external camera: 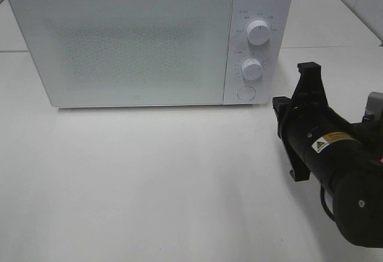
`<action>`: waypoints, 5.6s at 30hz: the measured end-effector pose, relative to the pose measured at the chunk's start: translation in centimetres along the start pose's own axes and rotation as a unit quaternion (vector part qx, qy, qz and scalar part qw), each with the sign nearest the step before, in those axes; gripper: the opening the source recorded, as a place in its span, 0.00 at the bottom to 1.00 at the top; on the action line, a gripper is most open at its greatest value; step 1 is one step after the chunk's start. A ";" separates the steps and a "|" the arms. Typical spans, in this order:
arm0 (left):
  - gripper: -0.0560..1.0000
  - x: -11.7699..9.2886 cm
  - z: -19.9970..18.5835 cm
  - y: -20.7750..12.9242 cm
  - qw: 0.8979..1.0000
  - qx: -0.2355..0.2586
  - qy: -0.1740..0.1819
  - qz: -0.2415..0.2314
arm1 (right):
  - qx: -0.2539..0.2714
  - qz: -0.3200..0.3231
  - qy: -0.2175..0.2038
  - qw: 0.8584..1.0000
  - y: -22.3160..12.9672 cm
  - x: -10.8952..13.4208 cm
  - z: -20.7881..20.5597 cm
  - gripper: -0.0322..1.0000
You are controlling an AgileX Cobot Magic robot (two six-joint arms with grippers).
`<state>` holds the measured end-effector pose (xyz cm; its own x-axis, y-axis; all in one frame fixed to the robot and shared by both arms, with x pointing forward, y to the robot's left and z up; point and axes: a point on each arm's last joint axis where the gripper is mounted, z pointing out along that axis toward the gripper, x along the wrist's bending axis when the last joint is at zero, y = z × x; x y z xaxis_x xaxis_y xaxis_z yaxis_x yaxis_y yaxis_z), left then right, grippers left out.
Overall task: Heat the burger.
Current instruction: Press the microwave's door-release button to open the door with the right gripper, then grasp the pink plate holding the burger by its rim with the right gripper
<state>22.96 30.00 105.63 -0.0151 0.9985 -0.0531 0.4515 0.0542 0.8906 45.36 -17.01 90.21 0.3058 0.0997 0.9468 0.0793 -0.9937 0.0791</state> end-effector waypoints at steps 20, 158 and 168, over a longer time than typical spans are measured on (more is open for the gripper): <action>0.99 0.0 0.0 0.0 1.000 0.000 0.000 0.000 | -0.019 0.028 -0.030 0.999 -1.8 -1.6 5.4 0.06; 0.99 0.0 0.0 0.0 1.000 0.000 0.000 0.000 | 0.034 -0.046 -0.117 0.992 -2.2 1.4 11.1 0.06; 0.99 0.0 0.0 0.0 1.000 0.000 0.000 0.000 | 0.106 -0.192 -0.152 0.964 -2.0 2.5 8.4 0.06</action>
<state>22.96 30.00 105.63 -0.0151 0.9985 -0.0531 0.4515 0.0542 0.8906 53.96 -14.31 89.76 0.4760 0.5010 0.7228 0.4240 -0.8508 0.3105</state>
